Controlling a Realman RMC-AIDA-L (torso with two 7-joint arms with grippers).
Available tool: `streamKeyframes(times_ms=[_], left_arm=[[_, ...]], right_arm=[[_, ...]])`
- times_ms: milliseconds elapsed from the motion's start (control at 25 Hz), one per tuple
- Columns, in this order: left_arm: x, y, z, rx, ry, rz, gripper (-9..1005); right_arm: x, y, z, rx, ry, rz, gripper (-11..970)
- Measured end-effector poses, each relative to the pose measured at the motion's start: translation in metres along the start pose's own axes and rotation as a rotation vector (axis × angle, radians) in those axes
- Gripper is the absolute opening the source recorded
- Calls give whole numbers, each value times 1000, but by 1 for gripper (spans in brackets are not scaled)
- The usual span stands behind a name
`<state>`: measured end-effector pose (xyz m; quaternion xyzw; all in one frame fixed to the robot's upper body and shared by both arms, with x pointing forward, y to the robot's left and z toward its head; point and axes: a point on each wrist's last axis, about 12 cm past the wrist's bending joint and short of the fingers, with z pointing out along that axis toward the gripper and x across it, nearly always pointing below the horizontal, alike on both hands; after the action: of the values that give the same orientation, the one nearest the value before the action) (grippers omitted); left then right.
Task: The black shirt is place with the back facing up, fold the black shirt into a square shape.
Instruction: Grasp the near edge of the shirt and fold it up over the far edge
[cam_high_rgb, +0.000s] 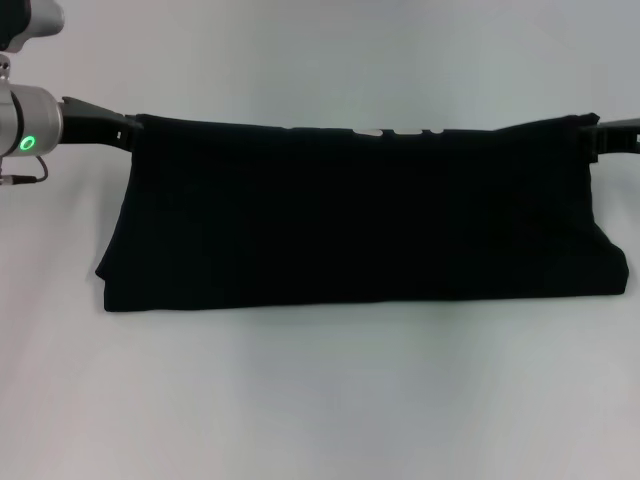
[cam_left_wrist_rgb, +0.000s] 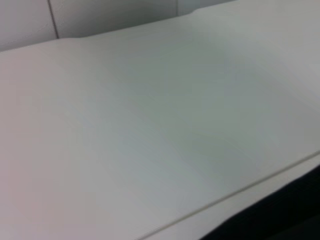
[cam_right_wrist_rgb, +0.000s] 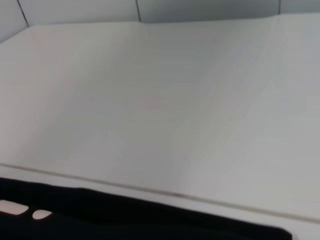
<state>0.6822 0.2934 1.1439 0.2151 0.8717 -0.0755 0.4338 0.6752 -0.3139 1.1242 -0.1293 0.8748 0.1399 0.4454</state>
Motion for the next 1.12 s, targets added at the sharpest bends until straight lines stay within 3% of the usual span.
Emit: streamKeyframes(times_ms=[560, 1120], left_arm=[[-9, 4, 1, -53, -32, -24, 31], [-10, -3, 9, -66, -40, -44, 37]], right_arm=[[-28, 7, 8, 34, -54, -59, 74], [-26, 14, 19, 74, -53, -43, 74]])
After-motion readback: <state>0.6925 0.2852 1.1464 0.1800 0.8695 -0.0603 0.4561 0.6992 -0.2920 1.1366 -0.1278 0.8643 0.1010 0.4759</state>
